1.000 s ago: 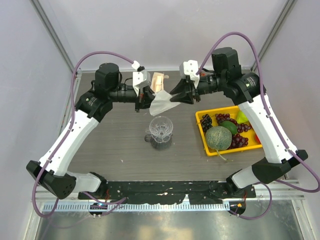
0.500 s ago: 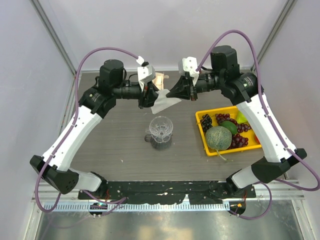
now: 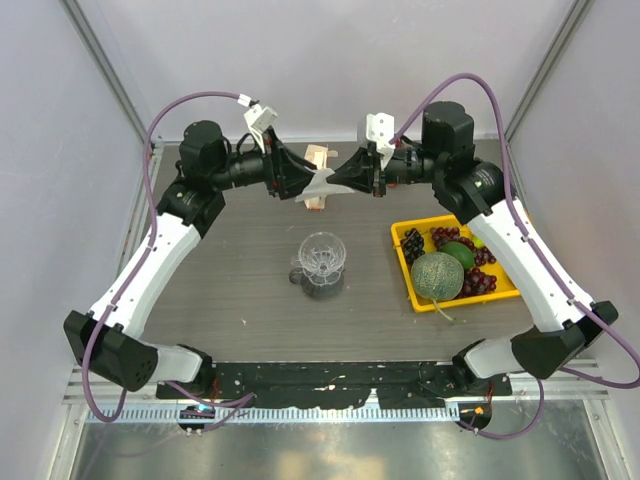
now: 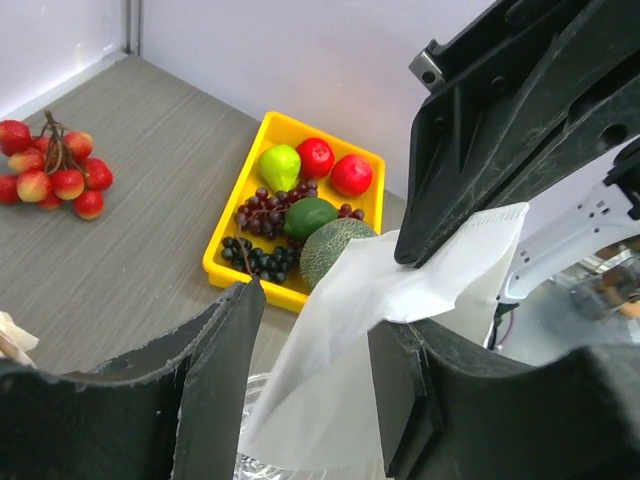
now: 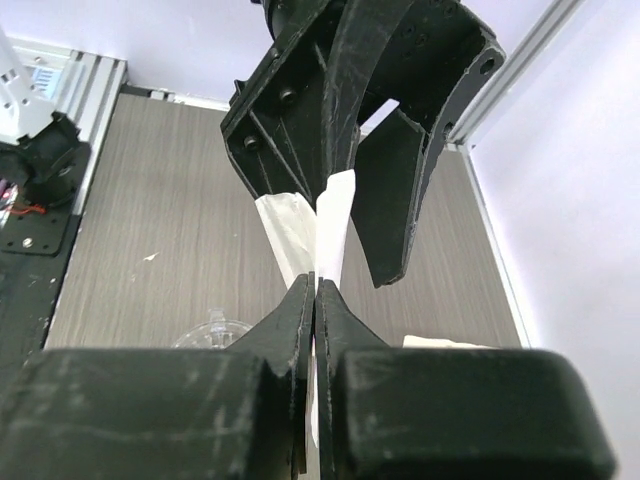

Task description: Place the coffee filter in the dripper

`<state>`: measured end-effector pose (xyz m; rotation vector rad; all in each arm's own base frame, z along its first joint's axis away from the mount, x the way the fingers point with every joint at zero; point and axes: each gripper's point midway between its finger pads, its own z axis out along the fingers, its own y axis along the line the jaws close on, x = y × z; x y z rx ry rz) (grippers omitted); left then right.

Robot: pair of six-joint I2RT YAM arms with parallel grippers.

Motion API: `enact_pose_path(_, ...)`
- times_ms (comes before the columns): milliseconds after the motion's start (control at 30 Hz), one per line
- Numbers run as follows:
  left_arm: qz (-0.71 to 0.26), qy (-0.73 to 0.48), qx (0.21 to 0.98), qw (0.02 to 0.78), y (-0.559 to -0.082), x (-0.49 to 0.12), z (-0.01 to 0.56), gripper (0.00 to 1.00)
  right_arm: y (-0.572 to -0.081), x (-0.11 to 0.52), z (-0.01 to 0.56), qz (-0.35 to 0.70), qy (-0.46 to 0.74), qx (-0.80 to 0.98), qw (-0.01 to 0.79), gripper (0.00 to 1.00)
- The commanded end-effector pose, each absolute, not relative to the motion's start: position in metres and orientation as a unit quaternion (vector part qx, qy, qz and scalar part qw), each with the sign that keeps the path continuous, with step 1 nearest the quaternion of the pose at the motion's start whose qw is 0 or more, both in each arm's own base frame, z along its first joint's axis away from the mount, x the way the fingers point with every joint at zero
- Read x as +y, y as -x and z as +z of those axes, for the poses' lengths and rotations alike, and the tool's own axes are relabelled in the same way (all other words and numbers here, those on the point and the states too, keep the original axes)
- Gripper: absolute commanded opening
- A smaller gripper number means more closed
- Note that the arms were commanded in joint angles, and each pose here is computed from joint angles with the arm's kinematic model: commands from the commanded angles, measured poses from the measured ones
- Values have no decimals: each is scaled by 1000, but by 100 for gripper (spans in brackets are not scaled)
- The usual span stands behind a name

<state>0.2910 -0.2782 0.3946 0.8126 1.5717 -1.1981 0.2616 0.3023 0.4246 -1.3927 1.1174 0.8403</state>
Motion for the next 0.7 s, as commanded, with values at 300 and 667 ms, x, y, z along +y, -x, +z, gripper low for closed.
enact_pose_path(300,-596,-205,657,414,-312,-273,402,55,-257,303,479,350,556,399,640,5)
enact_pose_path(667,-645,-210,628,382,-309,-273,414,56,-266,304,475,330,550,394,658,5)
